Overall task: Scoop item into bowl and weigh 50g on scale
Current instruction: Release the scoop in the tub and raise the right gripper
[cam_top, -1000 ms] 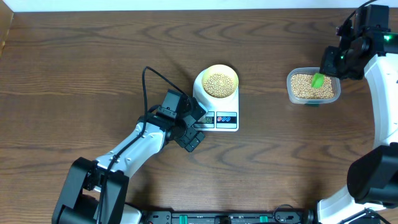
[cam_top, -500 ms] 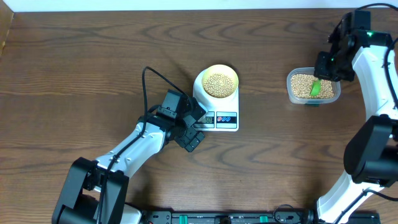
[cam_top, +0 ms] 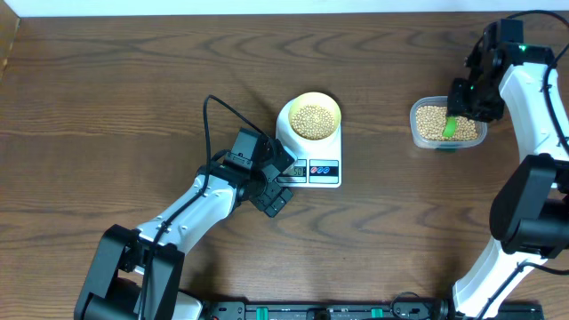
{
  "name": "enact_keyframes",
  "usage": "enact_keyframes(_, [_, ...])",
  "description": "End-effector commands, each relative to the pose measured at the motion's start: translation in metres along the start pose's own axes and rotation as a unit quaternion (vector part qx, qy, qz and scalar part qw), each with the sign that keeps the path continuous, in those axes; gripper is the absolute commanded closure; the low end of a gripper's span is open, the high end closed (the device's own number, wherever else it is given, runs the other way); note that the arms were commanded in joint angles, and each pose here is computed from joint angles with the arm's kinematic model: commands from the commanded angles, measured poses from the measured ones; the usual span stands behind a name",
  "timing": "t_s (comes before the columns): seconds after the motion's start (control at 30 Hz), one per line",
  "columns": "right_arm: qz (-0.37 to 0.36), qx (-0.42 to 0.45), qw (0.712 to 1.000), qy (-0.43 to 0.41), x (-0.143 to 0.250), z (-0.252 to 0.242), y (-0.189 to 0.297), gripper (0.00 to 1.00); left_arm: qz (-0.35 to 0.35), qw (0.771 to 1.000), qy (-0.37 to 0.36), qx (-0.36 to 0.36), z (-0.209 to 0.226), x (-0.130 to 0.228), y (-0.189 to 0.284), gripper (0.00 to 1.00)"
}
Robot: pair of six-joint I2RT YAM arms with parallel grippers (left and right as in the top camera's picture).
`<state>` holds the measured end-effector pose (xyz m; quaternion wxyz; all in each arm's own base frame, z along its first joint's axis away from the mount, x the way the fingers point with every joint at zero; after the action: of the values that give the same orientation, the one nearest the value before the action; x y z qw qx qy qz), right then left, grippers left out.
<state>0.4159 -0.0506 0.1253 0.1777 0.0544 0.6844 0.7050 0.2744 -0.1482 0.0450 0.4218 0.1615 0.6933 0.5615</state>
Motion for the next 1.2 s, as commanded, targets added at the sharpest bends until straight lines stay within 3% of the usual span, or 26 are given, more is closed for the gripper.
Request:
enact_keyframes(0.0, [-0.005, 0.005, 1.0, -0.004, -0.003, -0.001, 0.003, 0.47, 0.009, 1.0, -0.004, 0.001, 0.001, 0.004, -0.003, 0.02])
enact_keyframes(0.17, [-0.038, -0.001, 0.999, 0.009, -0.019, 0.002, 0.023, 0.36, 0.009, 1.0, -0.004, 0.001, 0.001, 0.004, -0.003, 0.02])
enact_keyframes(0.47, [-0.159, -0.034, 0.986, 0.02, -0.072, 0.018, 0.064, 0.28, 0.009, 1.0, -0.004, 0.001, 0.001, 0.004, -0.003, 0.02])
enact_keyframes(0.57, [-0.177, -0.055, 0.982, 0.026, -0.079, 0.027, 0.066, 0.01, 0.009, 1.0, -0.004, 0.001, 0.001, 0.004, -0.003, 0.02])
enact_keyframes(1.17, [-0.182, -0.057, 0.981, 0.029, -0.081, 0.03, 0.067, 0.01, 0.009, 1.0, -0.004, 0.001, 0.001, 0.004, -0.003, 0.02])
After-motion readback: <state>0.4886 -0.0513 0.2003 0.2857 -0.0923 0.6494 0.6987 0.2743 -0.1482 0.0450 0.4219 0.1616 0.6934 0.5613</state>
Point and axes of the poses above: each gripper's point midway between its finger pads, its own y axis back along the fingers, its own z axis along the line the jaws close on, x = y × z, the point moved 3 cm from there along y, back along the fingers, and after that the axes turned 4 degrees about -y, right-handed, at the moved point
